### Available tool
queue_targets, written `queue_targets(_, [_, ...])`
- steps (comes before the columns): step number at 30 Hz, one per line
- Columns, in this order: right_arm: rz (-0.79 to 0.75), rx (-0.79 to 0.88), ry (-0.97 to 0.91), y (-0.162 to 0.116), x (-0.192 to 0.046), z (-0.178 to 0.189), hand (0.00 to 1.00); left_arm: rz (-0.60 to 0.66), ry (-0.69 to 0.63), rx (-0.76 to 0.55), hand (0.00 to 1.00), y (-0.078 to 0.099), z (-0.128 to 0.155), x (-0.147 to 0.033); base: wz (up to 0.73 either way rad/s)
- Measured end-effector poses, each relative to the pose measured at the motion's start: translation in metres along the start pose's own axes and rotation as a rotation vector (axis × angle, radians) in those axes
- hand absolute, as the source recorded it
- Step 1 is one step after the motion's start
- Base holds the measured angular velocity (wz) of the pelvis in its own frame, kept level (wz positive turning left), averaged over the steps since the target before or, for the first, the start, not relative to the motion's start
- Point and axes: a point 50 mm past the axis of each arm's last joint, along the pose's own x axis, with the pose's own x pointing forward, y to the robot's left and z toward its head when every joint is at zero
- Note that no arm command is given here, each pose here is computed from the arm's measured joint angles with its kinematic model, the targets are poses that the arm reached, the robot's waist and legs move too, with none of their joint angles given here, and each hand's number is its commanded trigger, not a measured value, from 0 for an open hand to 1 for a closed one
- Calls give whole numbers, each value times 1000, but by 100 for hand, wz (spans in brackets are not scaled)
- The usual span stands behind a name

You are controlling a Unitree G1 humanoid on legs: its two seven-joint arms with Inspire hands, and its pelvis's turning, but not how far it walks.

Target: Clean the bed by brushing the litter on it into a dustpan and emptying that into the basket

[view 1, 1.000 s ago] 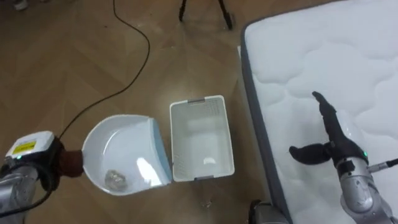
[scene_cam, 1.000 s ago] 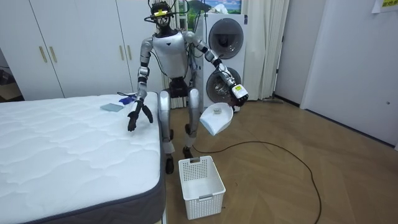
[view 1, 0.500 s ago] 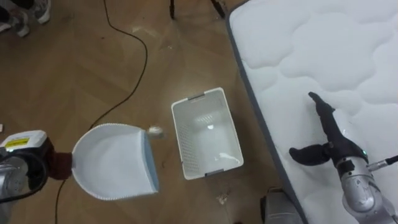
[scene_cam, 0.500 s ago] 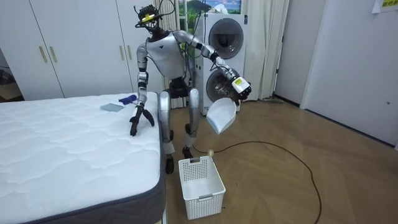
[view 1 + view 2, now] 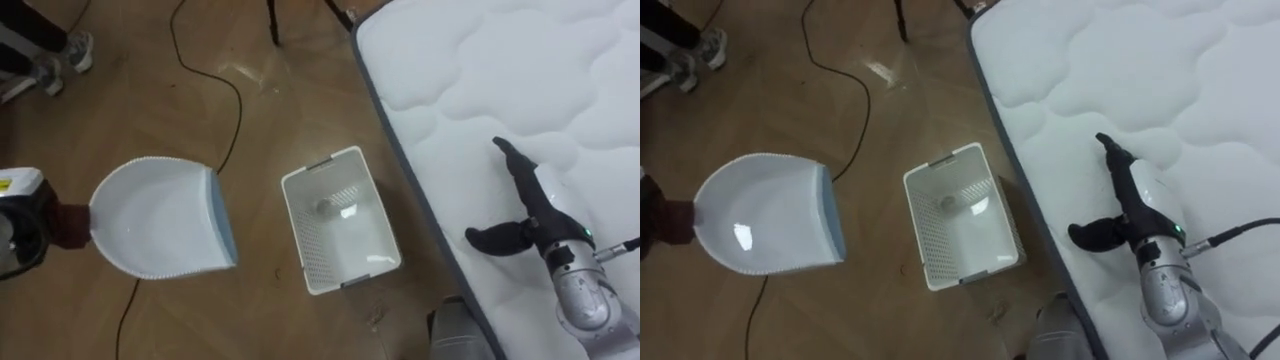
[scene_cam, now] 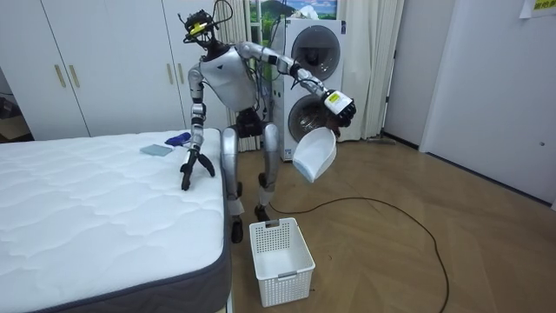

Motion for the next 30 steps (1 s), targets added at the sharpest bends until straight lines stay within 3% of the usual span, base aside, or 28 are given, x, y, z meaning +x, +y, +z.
queue_targets(8, [11, -5, -29, 1, 3, 6, 0, 9, 15, 9, 100, 4, -3, 1, -7])
queue_targets(14, [10, 3, -46, 1, 3, 8, 0, 42, -46, 38, 100, 1, 10, -1, -3])
queue_targets(22, [55, -13, 29, 16, -12, -11, 0, 98, -280, 61, 100, -19, 61, -18, -25])
queue_targets(27, [26, 39, 120, 23, -31, -29, 0, 124, -464, -30, 100, -33, 94, -40, -35])
queue_targets(30, [-18, 87, 155, 23, -36, -34, 0, 188, -526, -62, 100, -19, 100, -48, -22])
